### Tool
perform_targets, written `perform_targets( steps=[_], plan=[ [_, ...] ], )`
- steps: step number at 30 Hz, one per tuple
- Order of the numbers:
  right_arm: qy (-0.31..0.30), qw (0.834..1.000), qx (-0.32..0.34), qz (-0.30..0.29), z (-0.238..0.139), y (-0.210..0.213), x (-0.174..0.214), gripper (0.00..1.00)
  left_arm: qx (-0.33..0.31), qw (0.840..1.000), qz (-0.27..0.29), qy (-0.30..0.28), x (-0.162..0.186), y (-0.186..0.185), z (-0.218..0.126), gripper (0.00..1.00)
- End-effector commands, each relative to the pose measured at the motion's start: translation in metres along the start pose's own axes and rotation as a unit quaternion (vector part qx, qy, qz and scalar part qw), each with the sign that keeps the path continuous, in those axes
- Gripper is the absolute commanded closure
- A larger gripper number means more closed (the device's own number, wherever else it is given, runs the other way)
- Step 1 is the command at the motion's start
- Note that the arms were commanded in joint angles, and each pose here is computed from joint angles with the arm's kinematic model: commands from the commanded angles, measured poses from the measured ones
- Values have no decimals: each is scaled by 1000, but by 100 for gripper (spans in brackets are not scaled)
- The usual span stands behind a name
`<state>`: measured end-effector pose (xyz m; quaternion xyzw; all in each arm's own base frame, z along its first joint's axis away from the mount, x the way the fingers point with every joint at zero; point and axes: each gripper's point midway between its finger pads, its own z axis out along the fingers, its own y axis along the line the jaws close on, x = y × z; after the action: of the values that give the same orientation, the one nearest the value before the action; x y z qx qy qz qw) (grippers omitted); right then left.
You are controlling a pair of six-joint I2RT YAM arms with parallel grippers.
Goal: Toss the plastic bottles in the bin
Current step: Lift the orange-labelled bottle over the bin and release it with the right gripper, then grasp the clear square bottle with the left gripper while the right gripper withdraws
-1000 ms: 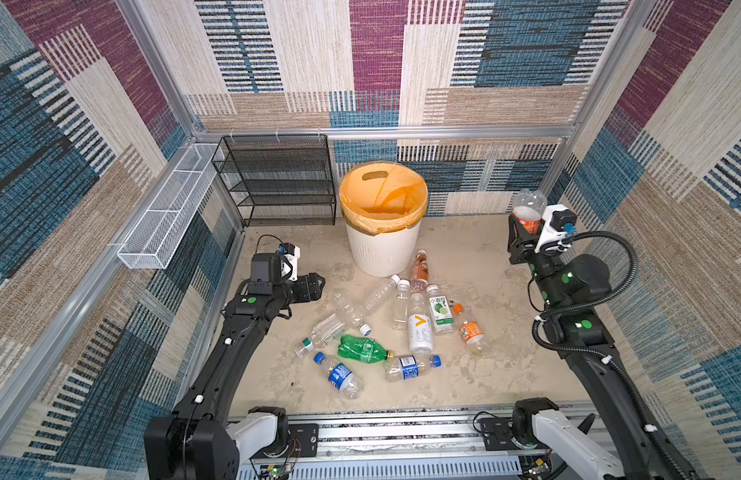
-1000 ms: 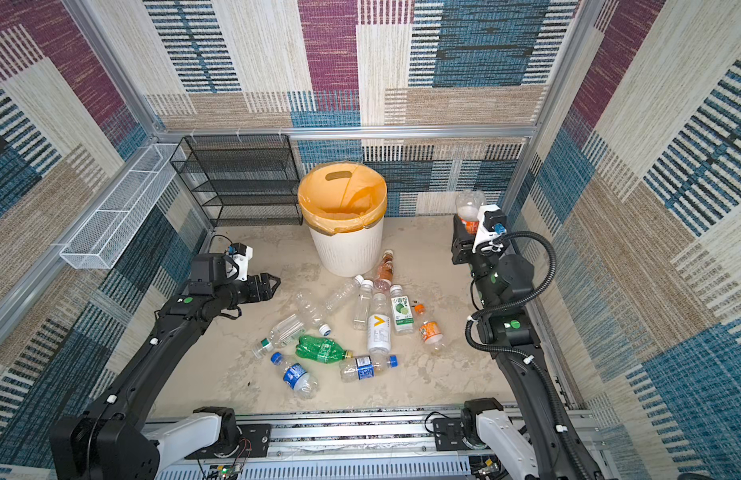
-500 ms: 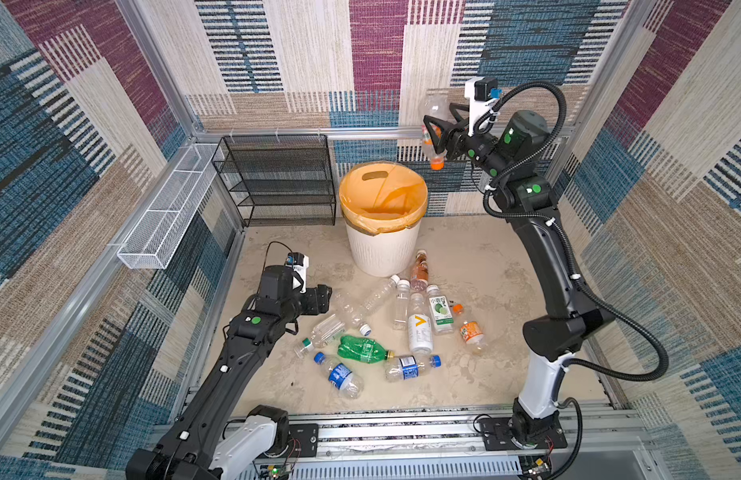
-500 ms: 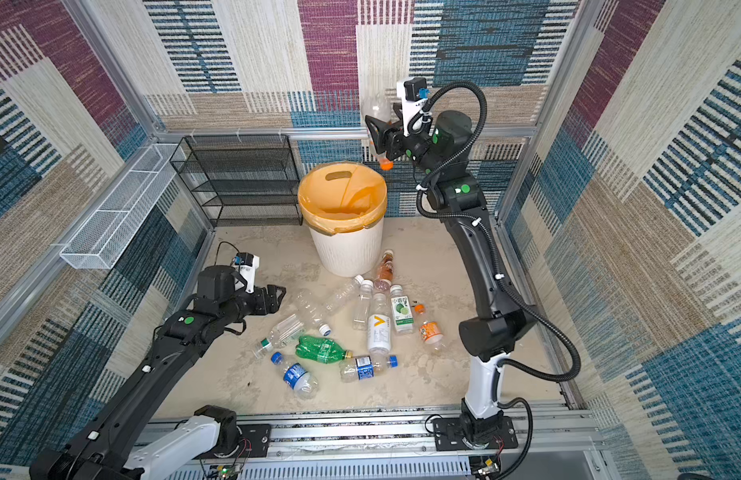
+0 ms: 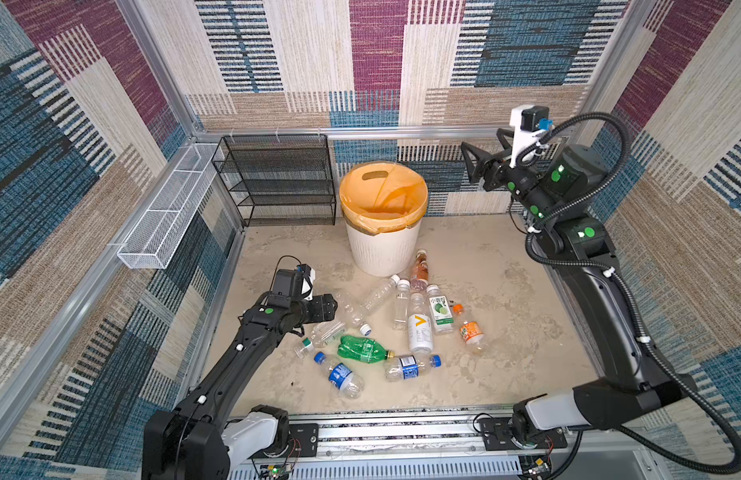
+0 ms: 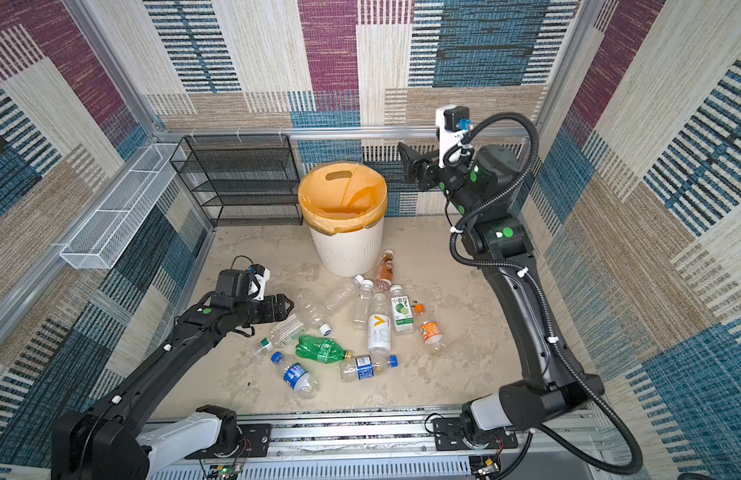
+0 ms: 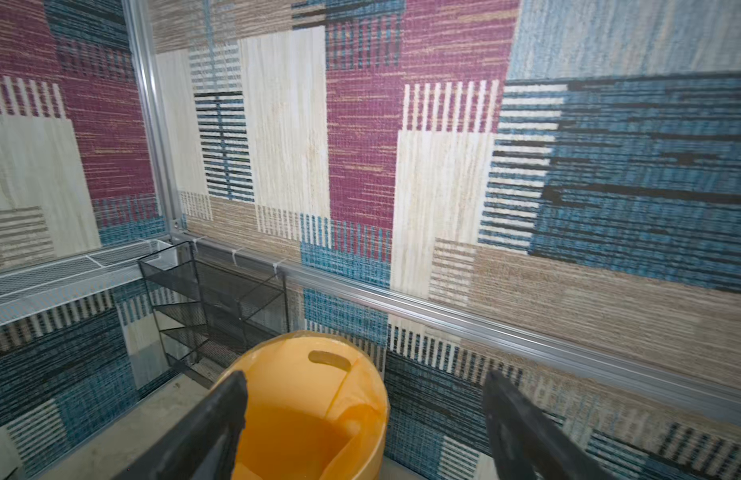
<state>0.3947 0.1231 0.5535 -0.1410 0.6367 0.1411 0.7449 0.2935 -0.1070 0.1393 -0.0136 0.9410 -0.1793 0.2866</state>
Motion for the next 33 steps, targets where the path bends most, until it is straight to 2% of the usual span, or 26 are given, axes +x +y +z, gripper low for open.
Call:
perform_targets(
  steps=[1,8,11,15,20,23,33],
  plan=[
    [5,999,37,29,-23,-23,25,10,-28,999,-28,26,22,10,0,16],
    [115,991,22,69,-43,-18,140,9,-64,997,51,-3,27,15,-20,15],
    [126,989,23,79,-52,-17,164,8,-72,989,131,6,16,12,-28,14],
    [132,988,18,81,-57,-14,179,9,-89,973,210,46,12,14,-30,15],
    [137,987,18,77,-62,-14,191,9,-53,959,266,80,27,6,-25,17],
    [143,987,18,77,-62,-16,199,9,-31,954,287,77,31,-1,-23,17],
    [159,982,-2,98,-56,-13,220,9,-49,935,333,116,41,10,17,17]
  ],
)
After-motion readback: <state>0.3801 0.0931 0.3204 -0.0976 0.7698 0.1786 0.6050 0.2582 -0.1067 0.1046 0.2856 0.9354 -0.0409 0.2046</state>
